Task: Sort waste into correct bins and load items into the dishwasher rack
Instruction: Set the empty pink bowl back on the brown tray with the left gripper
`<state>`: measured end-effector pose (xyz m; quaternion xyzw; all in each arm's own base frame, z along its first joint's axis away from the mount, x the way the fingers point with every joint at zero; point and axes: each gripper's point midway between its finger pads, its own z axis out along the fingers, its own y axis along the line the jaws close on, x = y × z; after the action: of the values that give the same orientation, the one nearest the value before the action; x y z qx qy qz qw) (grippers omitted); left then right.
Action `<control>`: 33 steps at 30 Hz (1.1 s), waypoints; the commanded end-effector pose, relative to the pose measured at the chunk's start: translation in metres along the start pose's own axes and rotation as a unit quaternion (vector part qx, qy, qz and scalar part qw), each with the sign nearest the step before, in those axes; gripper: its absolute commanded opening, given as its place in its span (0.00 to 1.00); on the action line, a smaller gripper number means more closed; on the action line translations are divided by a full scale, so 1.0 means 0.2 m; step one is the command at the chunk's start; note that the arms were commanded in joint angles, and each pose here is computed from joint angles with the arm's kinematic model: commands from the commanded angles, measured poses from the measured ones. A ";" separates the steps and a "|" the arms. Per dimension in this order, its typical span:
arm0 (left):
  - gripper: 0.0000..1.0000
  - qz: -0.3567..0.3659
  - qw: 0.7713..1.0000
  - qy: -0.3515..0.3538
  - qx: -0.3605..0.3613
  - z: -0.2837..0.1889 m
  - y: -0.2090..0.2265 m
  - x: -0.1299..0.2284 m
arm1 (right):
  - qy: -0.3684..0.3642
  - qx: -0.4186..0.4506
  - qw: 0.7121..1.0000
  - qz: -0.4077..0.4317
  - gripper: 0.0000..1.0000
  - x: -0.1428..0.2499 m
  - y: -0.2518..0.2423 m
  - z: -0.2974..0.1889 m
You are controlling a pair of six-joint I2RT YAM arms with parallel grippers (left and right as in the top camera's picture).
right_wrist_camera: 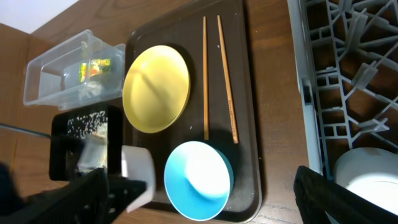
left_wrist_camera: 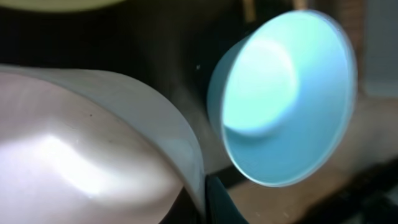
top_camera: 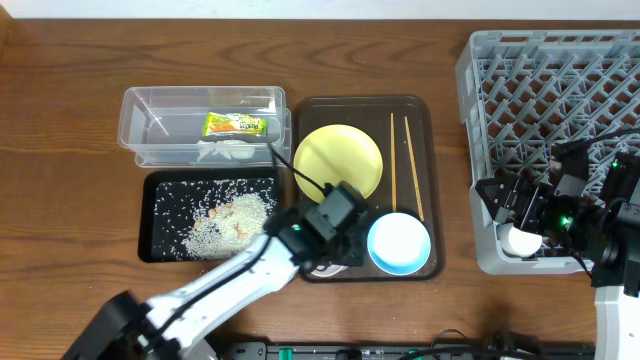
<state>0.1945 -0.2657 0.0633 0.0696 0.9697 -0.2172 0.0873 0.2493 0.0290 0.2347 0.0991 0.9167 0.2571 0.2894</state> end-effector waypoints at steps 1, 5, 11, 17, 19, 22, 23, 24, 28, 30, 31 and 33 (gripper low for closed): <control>0.07 -0.018 0.999 -0.012 -0.033 0.04 0.04 -0.03 | -0.004 -0.003 1.000 -0.007 0.93 -0.01 0.02 -0.01; 0.40 -0.012 0.999 -0.012 -0.034 0.05 0.04 -0.03 | -0.004 -0.003 1.000 -0.007 0.93 -0.01 0.02 -0.01; 0.61 0.014 0.999 -0.006 -0.036 -0.07 -0.05 -0.09 | -0.004 -0.003 1.000 -0.007 0.93 -0.01 0.02 -0.01; 0.62 0.056 0.998 -0.021 -0.022 -0.24 -0.20 -0.20 | -0.005 0.004 1.000 -0.007 0.93 -0.01 0.01 -0.01; 0.62 0.074 0.997 -0.028 -0.018 -0.28 -0.23 -0.23 | -0.005 0.004 1.000 -0.007 0.93 -0.01 0.01 -0.01; 0.62 0.095 0.995 -0.035 -0.023 -0.35 -0.25 -0.26 | -0.004 0.004 1.000 -0.006 0.93 -0.01 0.01 -0.01; 0.62 0.098 0.994 -0.040 -0.032 -0.37 -0.24 -0.28 | -0.003 0.004 1.000 -0.006 0.93 -0.01 0.01 -0.01; 0.62 0.097 0.993 -0.051 -0.052 -0.41 -0.21 -0.30 | -0.003 0.004 1.000 -0.006 0.93 -0.01 0.01 -0.01; 0.61 0.081 0.982 -0.111 -0.133 -0.65 -0.06 -0.39 | -0.003 0.006 1.000 -0.005 0.94 -0.01 0.00 -0.01; 0.61 0.067 0.974 -0.150 -0.154 -0.82 0.00 -0.43 | -0.003 0.006 1.000 -0.006 0.99 -0.01 0.00 -0.01; 0.61 0.060 0.971 -0.170 -0.159 -0.90 0.03 -0.44 | -0.003 0.006 1.000 -0.006 0.99 -0.01 0.00 -0.01; 0.67 0.052 0.964 -0.209 -0.153 -1.07 0.07 -0.45 | -0.004 0.006 1.000 -0.006 0.99 -0.01 0.00 -0.01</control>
<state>0.2414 -0.2053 0.2099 0.0904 0.9699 -0.0839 0.2100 0.2492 0.0263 0.2331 0.1038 0.9187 0.2491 0.2884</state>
